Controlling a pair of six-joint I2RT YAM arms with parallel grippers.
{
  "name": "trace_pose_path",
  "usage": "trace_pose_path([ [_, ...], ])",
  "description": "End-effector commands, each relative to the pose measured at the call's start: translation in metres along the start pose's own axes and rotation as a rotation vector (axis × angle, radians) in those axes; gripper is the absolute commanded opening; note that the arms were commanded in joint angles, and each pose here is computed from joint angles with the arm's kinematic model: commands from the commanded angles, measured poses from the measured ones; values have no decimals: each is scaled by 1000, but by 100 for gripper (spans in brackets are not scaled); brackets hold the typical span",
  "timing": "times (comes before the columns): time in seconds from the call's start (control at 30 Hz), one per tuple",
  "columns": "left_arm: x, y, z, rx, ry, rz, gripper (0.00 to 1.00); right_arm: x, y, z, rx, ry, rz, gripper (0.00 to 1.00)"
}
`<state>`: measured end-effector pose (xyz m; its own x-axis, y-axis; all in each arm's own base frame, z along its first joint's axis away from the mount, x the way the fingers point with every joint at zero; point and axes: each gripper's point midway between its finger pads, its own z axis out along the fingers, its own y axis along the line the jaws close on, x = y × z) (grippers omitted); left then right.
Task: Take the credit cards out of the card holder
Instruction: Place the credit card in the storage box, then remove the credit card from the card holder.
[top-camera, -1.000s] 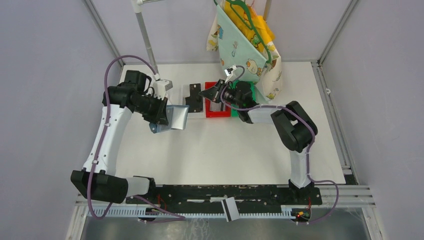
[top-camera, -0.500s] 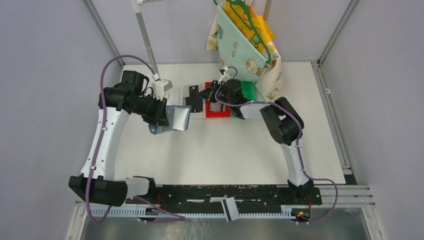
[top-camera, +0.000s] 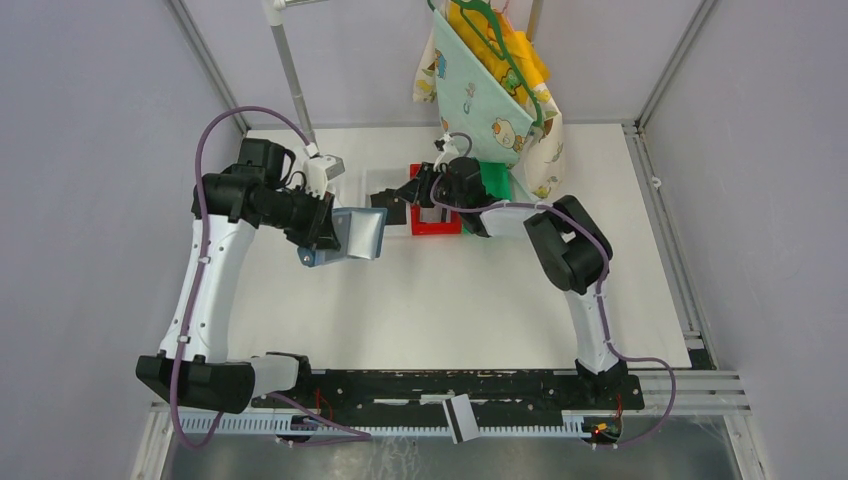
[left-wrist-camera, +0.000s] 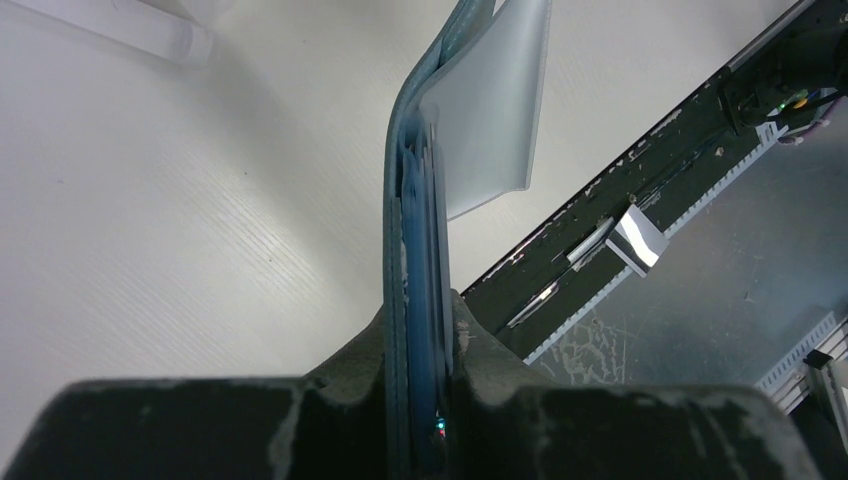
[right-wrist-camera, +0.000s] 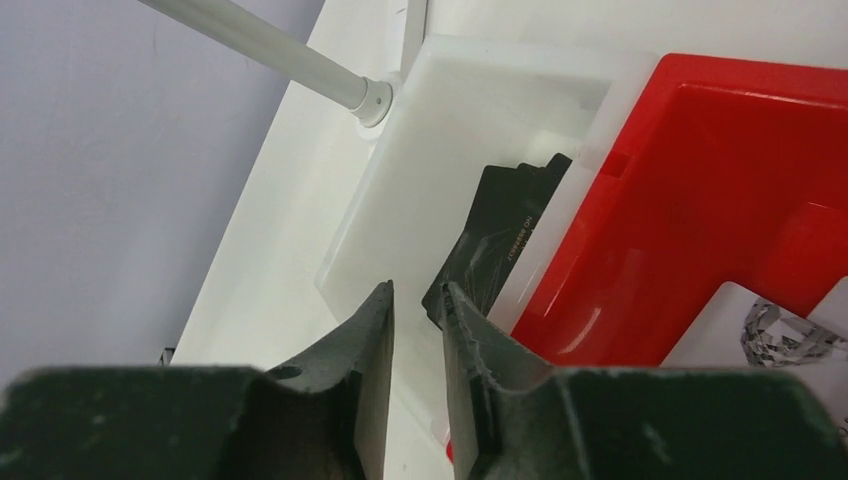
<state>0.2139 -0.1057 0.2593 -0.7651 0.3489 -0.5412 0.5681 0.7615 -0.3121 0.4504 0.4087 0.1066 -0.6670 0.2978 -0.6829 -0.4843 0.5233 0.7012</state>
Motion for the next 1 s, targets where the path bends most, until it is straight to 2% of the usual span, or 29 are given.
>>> trace_pose_path([
  [0.0,-13,-11,-15,16,-75,71,2,-53,45,-23,-28,-104,-135,32],
  [0.1,-14,-13,-15,25,-78,75,2,-67,67,-47,-60,-150,-175,44],
  [0.3,-13,-23,-13,102,-87,121,2,-83,145,-123,-266,-221,-279,90],
  [0.37,-12,-29,-12,137,-92,155,2,-81,169,-151,-361,-243,-279,98],
  [0.5,-11,-34,-11,171,-114,207,2,-69,219,-198,-574,-242,-237,98],
  [0.67,-12,-37,-11,201,-112,218,2,-38,257,-201,-622,-163,-318,98],
  [0.8,-12,-42,-14,222,-118,224,2,-15,258,-187,-554,-109,-369,98],
  [0.97,-13,-50,-20,249,-138,243,2,-2,234,-172,-365,-97,-466,98],
])
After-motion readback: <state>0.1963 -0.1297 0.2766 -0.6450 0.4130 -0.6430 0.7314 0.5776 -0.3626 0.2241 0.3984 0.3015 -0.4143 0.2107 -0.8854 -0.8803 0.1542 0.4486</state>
